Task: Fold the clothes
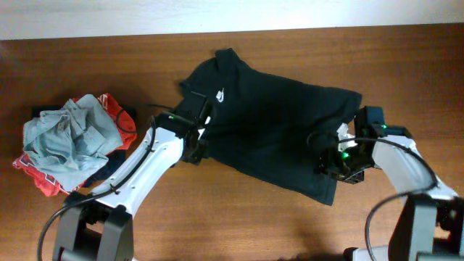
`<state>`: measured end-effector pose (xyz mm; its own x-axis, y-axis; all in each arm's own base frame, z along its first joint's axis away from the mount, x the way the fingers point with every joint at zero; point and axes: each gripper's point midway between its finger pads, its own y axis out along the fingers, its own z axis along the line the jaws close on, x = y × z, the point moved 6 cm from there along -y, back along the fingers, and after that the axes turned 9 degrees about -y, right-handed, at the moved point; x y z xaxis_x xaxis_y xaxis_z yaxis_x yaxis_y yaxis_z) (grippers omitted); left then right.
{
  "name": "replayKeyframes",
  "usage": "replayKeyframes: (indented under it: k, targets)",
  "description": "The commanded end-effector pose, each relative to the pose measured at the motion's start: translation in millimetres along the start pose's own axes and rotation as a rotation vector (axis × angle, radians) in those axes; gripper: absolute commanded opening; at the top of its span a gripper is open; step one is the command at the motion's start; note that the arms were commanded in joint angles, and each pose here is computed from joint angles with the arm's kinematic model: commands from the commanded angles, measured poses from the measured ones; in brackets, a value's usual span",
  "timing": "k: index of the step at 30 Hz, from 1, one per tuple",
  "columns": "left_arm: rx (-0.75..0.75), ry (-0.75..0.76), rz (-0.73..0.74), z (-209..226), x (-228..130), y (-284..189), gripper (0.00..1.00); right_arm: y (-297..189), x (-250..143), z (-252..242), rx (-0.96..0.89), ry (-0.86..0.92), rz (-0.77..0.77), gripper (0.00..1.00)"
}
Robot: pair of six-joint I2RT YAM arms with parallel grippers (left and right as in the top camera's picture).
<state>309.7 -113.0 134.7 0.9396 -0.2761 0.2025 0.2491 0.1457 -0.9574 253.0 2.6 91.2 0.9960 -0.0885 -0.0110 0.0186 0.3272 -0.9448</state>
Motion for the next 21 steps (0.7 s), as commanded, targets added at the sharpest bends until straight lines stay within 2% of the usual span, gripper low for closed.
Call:
replayKeyframes:
  k: [1,15,17,20,21]
  targets:
    - [0.086,0.01,-0.053,10.2,13.9,-11.0,0.05,12.2,3.4,0.7,-0.011,-0.007,0.042,0.55]
    - [0.124,0.039,-0.106,16.1,29.0,-25.1,0.1,47.0,-6.0,-5.1,-0.103,0.023,0.083,0.53]
    - [0.124,0.039,-0.106,16.1,29.0,-25.1,0.1,51.0,-8.7,-6.6,-0.103,0.025,0.081,0.48]
    - [0.124,0.039,-0.106,16.1,29.0,-25.1,0.1,57.6,-14.4,-9.2,-0.105,0.06,0.081,0.24]
    - [0.124,0.039,-0.106,16.1,29.0,-25.1,0.1,60.0,-16.7,-10.5,-0.109,0.081,0.081,0.21]
